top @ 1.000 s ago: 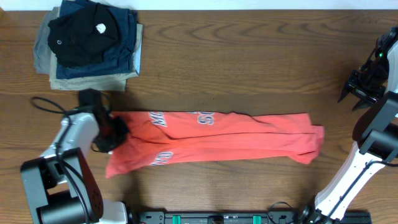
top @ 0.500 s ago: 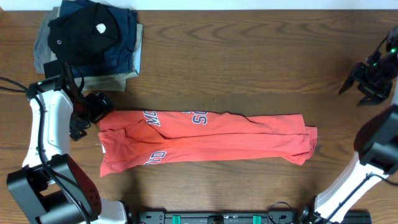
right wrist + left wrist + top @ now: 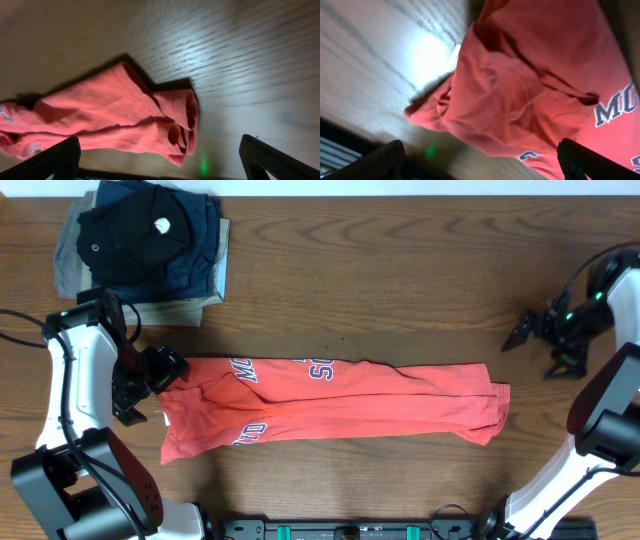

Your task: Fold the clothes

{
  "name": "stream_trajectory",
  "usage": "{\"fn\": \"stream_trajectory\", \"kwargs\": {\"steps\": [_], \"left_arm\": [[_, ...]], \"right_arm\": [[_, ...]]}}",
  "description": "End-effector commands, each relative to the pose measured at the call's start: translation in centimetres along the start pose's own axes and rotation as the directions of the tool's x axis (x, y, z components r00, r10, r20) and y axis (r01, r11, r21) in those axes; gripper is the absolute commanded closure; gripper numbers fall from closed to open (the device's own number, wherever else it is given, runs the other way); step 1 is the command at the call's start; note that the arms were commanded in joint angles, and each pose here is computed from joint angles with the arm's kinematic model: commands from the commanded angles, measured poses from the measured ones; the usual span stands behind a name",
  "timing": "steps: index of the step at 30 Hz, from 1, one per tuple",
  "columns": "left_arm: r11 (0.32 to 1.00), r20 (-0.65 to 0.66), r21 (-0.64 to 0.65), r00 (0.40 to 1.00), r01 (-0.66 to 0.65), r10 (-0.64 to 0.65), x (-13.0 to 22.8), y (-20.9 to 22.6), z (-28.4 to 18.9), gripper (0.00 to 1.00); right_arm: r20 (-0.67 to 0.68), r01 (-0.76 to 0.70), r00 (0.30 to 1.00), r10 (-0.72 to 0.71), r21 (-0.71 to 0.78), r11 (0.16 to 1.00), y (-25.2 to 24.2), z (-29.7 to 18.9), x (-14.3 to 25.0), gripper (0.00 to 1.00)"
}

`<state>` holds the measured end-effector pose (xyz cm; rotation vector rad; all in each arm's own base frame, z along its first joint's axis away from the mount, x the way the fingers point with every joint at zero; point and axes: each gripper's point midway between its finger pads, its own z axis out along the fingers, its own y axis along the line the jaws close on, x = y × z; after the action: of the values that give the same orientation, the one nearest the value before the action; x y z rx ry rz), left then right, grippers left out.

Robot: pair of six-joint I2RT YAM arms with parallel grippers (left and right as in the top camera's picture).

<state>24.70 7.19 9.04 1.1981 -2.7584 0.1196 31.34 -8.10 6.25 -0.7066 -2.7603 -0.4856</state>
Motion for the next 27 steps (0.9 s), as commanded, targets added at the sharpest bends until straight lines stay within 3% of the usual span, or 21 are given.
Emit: {"fn": "stream_trajectory", "kwargs": {"steps": [1, 8, 15, 27], "left_arm": [[1.0, 0.005, 0.002, 1.0, 0.017, -0.017, 0.1, 0.0, -0.5, 0.02], [1.0, 0.003, 0.005, 1.0, 0.014, -0.014, 0.2, 0.0, -0.5, 0.02], [1.0, 0.003, 0.008, 1.0, 0.014, -0.014, 0.2, -0.1, -0.5, 0.02], [1.0, 0.005, 0.009, 1.0, 0.014, -0.014, 0.1, -0.1, -0.5, 0.02]], "right_arm": [[-0.031, -0.011, 0.999, 0.01, -0.056, 0.998, 0.6, 1.8, 0.8, 0.01], [0.041, -0.105, 0.994, 0.103, 0.044, 0.994, -1.6, 2.6, 2.4, 0.01], [0.178, -0.066, 0.982, 0.066, -0.002, 0.998, -1.4, 3.5, 4.8, 0.01], [0.172, -0.052, 0.983, 0.064, -0.073, 0.996, -1.3, 7.1, 5.6, 0.01]]}}
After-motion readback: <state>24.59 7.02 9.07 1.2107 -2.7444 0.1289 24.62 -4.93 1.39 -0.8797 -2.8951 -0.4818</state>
